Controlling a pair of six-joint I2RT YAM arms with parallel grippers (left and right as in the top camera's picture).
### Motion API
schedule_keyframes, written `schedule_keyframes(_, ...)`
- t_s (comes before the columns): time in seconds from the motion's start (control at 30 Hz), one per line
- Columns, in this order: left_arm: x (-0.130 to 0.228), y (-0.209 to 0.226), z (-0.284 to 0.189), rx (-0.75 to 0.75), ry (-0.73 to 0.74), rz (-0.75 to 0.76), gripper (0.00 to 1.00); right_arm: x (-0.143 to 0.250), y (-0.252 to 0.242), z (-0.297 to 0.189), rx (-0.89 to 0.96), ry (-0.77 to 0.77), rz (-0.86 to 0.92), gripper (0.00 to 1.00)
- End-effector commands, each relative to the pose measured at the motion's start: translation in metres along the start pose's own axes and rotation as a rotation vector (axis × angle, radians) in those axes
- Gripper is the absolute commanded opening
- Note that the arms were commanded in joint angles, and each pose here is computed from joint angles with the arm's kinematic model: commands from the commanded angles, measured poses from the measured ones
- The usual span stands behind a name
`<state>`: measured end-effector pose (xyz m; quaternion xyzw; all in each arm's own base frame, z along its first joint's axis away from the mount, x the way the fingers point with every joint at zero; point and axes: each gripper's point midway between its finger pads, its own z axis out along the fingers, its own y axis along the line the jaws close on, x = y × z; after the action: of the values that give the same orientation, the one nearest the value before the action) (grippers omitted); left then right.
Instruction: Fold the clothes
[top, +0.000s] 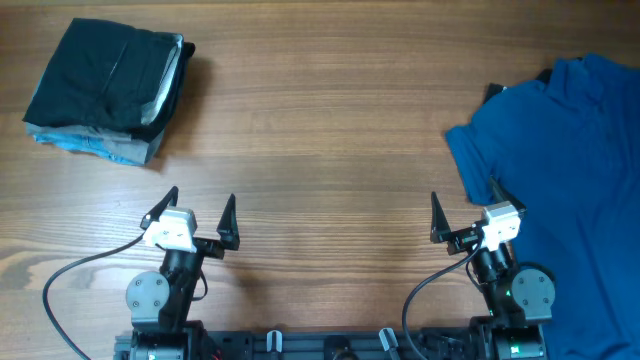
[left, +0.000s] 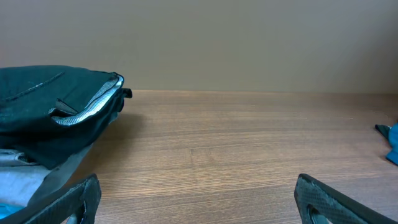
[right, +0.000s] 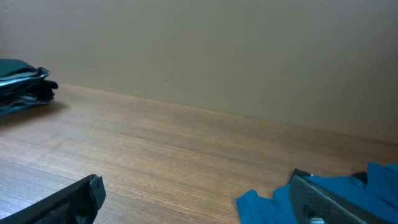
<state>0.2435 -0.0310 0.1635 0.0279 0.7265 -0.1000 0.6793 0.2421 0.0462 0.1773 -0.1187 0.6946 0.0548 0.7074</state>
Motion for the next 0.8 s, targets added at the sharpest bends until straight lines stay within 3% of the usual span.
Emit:
schedule_keyframes(0.0,0.0027,-0.0005,0.0004,0.003,0.001,-0.009,1.00,0.0001,0.0009,-0.0001,-0.007,-0.002,0.013,1.00)
schedule_keyframes(0.53,0.0023,-0.0005,0.0004,0.003,-0.001,-0.009,1.00,-0.0001,0.0015,-0.0001,-0.010,-0.003,0.016,1.00)
schedule_keyframes(0.77,0.0003,-0.0007,0.0004,0.004,-0.009,-0.008,1.00,-0.0003,0.0022,-0.0001,-0.015,-0.003,0.171,1.00)
